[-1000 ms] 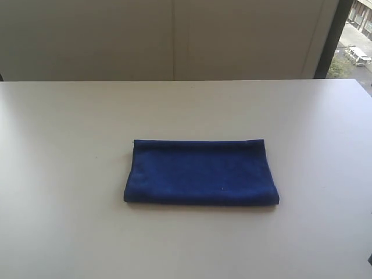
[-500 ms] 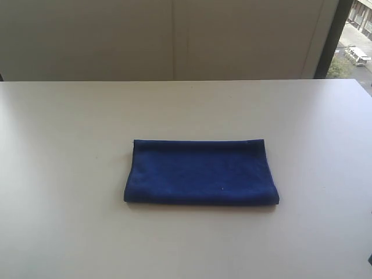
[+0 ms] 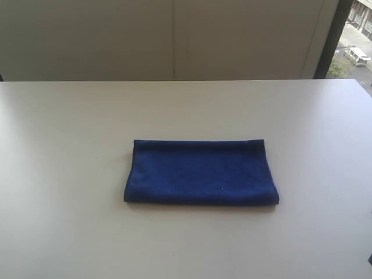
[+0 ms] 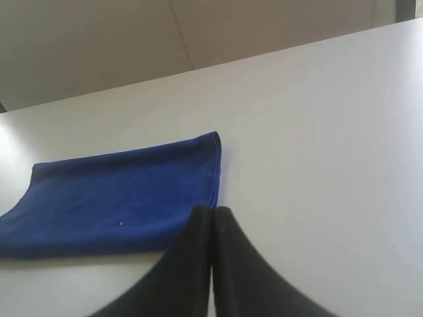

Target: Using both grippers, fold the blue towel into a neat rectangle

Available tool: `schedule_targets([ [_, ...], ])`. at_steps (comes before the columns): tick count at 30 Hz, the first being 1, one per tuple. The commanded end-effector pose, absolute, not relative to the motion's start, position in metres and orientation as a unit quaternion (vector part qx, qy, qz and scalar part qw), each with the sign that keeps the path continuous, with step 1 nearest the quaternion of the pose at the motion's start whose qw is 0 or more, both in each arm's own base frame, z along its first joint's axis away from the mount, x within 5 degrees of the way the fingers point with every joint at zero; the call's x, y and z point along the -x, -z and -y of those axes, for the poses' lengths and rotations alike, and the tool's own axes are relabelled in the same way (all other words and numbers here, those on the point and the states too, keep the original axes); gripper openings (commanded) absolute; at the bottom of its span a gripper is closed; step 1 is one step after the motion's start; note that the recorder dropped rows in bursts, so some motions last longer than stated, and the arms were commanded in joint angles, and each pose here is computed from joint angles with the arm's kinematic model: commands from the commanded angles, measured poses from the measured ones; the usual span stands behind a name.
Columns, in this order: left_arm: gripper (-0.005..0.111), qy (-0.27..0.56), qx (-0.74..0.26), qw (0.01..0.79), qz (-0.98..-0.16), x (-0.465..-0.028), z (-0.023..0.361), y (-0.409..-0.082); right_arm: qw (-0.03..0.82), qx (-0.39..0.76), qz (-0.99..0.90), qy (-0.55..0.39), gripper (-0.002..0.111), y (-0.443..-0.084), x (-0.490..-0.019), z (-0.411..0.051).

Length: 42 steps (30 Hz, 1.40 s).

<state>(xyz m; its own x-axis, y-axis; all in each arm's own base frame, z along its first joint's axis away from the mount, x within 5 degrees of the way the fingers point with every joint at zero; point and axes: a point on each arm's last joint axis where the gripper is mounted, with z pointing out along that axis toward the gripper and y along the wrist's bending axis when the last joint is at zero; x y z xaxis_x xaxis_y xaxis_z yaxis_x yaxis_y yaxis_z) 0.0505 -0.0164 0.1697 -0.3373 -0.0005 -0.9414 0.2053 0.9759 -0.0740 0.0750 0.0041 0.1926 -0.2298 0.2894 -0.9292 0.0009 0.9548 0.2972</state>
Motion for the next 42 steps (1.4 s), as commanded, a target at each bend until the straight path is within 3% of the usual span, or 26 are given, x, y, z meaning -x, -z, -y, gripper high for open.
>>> schedule_targets([
  [1, 0.0, 0.089, -0.078, 0.567, -0.815, -0.05, 0.018, -0.168, 0.612, -0.098, -0.776, -0.115, 0.0, -0.191, -0.075, -0.003],
  [6, 0.0, 0.099, -0.043, 0.558, -0.823, -0.05, 0.014, -0.166, 0.612, -0.098, -0.776, -0.115, 0.0, -0.191, -0.075, -0.003],
  [20, 0.0, 0.09, -0.067, 0.564, -0.818, -0.05, 0.014, -0.167, 0.612, -0.097, -0.776, -0.114, 0.0, -0.191, -0.075, -0.003],
  [32, 0.0, 0.011, -0.068, 0.571, -0.818, -0.052, 0.006, -0.167, 0.613, -0.096, -0.776, -0.115, 0.0, -0.191, -0.075, -0.003],
  [42, 0.0, 0.007, -0.072, 0.571, -0.818, -0.052, 0.006, -0.167, 0.612, -0.097, -0.776, -0.114, 0.0, -0.191, -0.075, -0.003],
])
